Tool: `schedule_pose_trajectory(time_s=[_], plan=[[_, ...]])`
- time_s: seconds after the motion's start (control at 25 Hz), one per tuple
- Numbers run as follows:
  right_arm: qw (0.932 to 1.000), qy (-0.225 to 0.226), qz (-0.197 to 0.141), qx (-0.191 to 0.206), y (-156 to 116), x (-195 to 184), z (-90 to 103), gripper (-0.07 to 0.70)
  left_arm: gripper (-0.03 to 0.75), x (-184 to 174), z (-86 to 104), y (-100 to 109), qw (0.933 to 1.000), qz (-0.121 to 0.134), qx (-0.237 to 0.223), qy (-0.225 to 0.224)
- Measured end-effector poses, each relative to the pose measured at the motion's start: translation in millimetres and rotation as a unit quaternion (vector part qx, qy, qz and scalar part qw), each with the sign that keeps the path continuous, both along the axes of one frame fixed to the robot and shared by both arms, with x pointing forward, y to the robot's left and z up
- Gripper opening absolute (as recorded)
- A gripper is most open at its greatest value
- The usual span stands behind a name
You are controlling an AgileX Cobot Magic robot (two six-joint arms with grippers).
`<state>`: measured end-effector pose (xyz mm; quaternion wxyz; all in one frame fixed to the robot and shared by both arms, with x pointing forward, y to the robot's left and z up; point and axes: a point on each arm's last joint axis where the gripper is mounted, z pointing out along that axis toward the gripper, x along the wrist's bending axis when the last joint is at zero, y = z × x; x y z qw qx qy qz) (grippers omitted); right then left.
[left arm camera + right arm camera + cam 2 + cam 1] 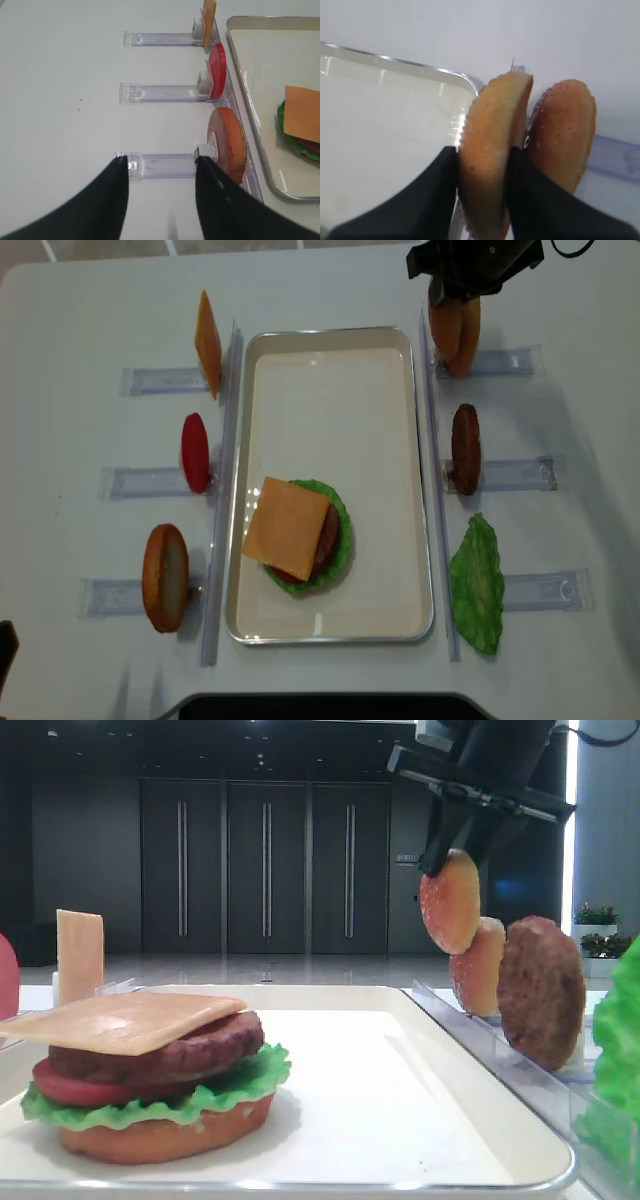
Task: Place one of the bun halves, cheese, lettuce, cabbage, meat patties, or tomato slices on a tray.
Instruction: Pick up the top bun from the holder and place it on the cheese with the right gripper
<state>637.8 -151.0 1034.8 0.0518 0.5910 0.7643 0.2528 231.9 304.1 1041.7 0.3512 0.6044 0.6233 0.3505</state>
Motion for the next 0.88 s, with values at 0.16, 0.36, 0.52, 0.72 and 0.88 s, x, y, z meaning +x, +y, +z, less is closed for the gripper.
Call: schedule_pose_trajectory(time_s=[0.16,0.36,0.52,0.72,0.88], plan=[[0.9995,-0.029,0.008,0.009,0.8,-13.0,31.3,0.218,0.337,0.0,0.0,0.0,1.0,0.0,0.0,0.0],[0.9995,-0.026,0.012,0.013,-2.7,-30.8,55.9,0.218,0.337,0.0,0.0,0.0,1.0,0.0,0.0,0.0],[0.9998,0.004,0.018,0.006,-6.6,-45.1,65.8,0.217,0.337,0.0,0.0,0.0,1.0,0.0,0.0,0.0],[0.9991,0.043,0.006,-0.003,-12.9,-62.4,77.3,0.217,0.337,0.0,0.0,0.0,1.0,0.0,0.0,0.0],[0.999,0.043,-0.007,0.005,-18.2,-78.8,96.5,0.216,0.335,0.0,0.0,0.0,1.0,0.0,0.0,0.0]])
